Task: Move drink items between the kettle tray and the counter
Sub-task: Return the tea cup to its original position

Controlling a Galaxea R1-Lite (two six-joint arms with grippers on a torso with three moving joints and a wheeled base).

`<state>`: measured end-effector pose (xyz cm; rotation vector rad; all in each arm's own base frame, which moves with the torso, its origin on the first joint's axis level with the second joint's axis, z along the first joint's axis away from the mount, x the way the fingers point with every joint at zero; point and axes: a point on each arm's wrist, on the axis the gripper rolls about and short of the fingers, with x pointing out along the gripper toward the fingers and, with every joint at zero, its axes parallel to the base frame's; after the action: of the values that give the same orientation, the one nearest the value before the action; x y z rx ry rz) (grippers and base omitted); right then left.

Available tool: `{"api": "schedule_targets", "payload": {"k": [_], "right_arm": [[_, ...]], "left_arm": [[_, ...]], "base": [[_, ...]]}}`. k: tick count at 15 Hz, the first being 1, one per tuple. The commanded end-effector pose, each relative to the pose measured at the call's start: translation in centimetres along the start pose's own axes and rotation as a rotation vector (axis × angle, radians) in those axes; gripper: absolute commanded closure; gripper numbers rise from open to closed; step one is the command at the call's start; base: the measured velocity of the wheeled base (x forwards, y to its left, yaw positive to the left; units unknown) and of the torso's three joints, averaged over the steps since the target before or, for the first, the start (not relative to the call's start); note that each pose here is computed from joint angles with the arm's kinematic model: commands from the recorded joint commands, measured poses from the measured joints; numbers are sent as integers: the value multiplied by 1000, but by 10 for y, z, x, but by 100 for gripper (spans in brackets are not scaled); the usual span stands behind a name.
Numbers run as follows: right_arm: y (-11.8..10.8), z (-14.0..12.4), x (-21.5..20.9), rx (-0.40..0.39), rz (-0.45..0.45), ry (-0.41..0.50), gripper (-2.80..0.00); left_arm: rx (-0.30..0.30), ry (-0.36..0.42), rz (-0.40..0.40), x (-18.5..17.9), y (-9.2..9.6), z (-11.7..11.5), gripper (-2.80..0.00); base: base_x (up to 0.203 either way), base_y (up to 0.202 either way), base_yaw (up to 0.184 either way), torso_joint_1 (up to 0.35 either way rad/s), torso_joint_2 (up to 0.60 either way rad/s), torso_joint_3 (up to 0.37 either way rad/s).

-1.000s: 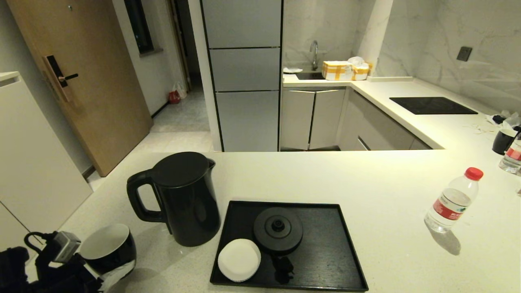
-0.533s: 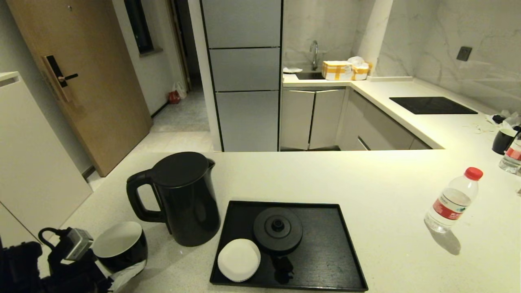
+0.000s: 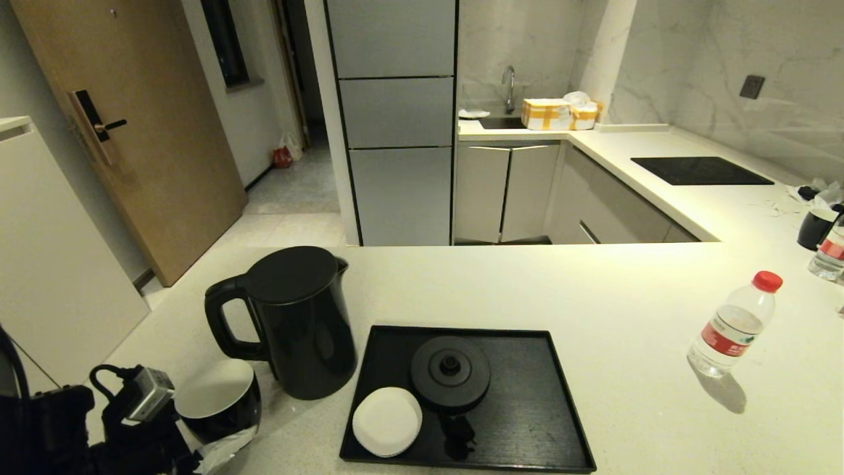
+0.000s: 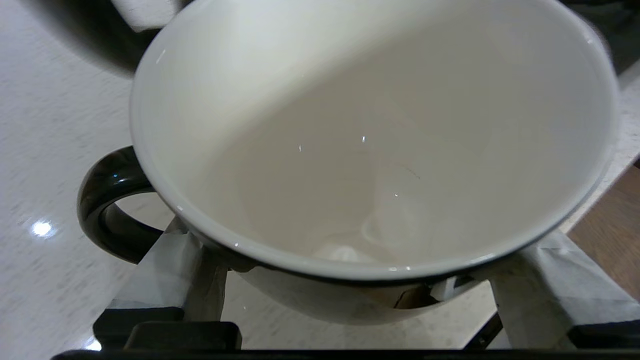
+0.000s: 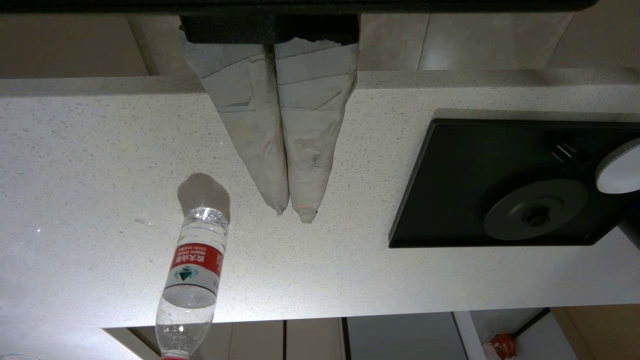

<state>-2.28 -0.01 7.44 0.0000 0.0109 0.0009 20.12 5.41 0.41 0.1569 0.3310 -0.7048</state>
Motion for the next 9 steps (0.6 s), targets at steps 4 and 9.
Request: {"api": "schedule_targets", "payload": {"k": [4,9], "right_arm": [[0,-1,0,0,1,3,0],[0,-1,0,0,2,3,0]], "left_arm": [[25,15,-49,14,-8,3,0],[47,26,-62,26,-10,7,0]], "base": [[0,0,0,0,0,0],[0,0,0,0,0,0]]}}
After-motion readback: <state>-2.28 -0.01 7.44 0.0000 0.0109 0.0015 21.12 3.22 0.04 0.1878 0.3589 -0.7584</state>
